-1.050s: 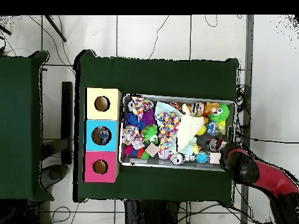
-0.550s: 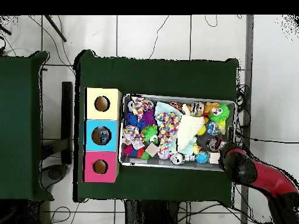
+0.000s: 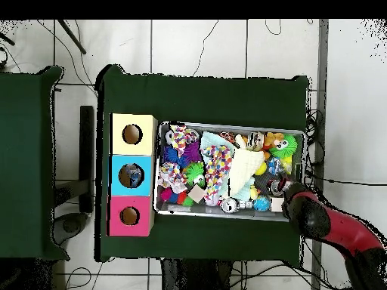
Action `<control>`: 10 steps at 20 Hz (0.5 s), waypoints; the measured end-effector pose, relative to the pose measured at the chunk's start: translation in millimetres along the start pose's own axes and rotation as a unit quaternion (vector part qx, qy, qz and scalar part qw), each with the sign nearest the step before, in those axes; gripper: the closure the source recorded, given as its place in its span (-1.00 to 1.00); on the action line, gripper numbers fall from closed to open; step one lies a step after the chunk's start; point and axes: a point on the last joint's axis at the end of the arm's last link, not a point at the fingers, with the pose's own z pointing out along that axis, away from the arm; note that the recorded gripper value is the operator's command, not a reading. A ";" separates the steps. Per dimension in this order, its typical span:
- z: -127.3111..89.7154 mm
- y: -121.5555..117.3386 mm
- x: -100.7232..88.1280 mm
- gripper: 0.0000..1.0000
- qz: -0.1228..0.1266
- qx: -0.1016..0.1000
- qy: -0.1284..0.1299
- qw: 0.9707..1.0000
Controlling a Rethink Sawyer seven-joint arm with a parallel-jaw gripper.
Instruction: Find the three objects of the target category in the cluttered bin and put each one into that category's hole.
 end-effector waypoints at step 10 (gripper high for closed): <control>3.8 2.3 -4.2 -1.00 0.001 -0.003 -0.021 1.000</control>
